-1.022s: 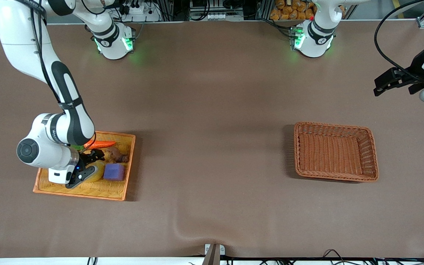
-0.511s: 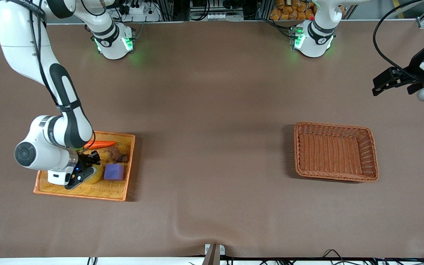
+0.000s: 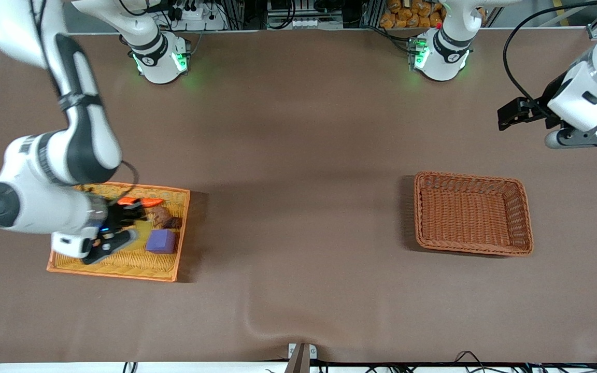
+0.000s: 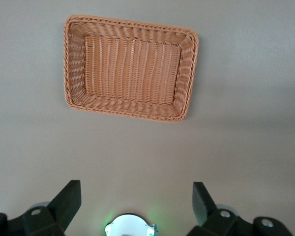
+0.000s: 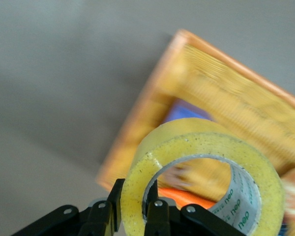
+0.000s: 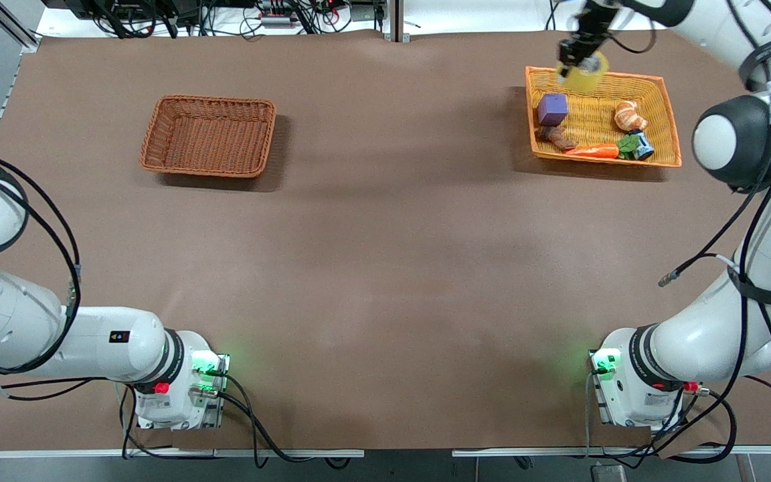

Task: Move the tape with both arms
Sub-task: 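Lift the tape with the right gripper and set it mid-table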

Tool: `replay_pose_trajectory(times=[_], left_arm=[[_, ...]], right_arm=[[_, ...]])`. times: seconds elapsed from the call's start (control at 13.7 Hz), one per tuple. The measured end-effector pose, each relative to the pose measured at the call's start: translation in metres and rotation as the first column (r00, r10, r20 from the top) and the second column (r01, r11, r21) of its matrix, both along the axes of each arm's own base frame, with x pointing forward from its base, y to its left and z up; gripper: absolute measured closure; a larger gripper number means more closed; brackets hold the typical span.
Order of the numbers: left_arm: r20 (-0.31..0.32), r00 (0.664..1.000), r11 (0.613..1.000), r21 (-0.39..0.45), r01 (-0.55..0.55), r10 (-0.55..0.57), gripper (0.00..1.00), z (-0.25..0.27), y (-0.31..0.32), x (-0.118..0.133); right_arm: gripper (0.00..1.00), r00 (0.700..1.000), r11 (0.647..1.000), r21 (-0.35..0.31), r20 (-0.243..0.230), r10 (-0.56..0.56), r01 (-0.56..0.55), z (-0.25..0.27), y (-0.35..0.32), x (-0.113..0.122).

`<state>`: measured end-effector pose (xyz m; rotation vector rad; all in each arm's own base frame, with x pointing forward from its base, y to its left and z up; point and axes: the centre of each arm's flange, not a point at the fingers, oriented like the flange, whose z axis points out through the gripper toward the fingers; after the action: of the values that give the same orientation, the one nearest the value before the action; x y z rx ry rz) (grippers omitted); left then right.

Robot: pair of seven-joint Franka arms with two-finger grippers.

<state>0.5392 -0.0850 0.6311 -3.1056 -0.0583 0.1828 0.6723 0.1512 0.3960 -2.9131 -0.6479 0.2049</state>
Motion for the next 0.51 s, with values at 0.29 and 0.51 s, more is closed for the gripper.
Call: replay_pose_trajectory(times=[0.29, 0.51], left_arm=[[-0.010, 1.000, 1.000, 0.002, -0.005, 0.005, 0.00, -0.001, 0.002, 0.000], [-0.011, 1.000, 1.000, 0.001, -0.001, 0.001, 0.00, -0.003, -0.001, 0.002]], right_arm=[[0.78, 0.982, 0.982, 0.006, 0.026, -0.189, 0.189, -0.029, 0.196, -0.050], [0.78, 0.947, 0.949, 0.009, 0.048, -0.317, 0.316, -0.089, 0.302, -0.098]])
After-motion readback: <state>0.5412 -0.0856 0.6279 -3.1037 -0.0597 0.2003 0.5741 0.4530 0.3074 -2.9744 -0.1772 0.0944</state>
